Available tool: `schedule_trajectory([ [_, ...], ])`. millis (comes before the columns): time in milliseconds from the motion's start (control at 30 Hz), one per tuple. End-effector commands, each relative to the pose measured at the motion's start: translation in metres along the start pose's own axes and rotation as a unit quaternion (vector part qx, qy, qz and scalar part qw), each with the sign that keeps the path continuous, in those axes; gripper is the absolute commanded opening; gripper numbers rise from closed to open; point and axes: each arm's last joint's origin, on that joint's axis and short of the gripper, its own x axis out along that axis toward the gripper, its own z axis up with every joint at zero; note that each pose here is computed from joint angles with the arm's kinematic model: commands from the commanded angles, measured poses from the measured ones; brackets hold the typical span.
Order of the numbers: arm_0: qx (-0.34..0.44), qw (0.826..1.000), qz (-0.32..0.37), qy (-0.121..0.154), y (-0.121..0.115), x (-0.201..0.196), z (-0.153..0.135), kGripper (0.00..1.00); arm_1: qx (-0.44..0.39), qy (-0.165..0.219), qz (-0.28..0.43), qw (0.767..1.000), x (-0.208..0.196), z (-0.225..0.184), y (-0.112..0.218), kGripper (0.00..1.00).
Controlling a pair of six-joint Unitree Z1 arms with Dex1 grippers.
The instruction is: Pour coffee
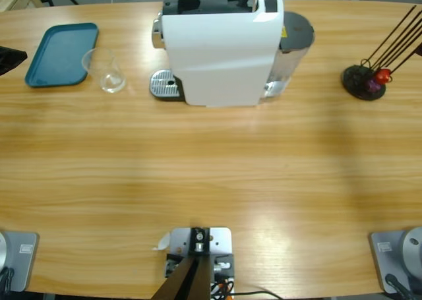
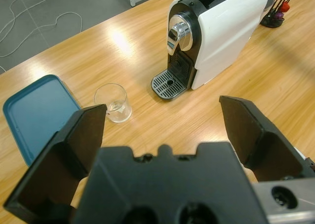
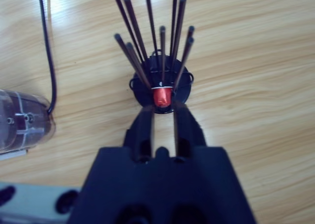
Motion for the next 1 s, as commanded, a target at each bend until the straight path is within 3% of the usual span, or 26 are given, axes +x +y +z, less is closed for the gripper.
schedule_trajectory([
  [33,-0.004,1.000,-0.006,0.016,-0.002,0.007,-0.006,0.982,0.028,0.023,-0.002,0.999,0.036,-0.036,-0.001,0.774],
  [567,-0.001,0.999,-0.004,0.035,-0.002,0.015,-0.012,0.982,0.041,0.050,-0.028,0.998,0.084,-0.042,0.006,0.596],
  [1000,0.000,0.999,-0.004,0.032,-0.002,0.015,-0.011,0.982,0.043,0.058,-0.034,0.997,0.090,-0.045,0.006,0.595],
])
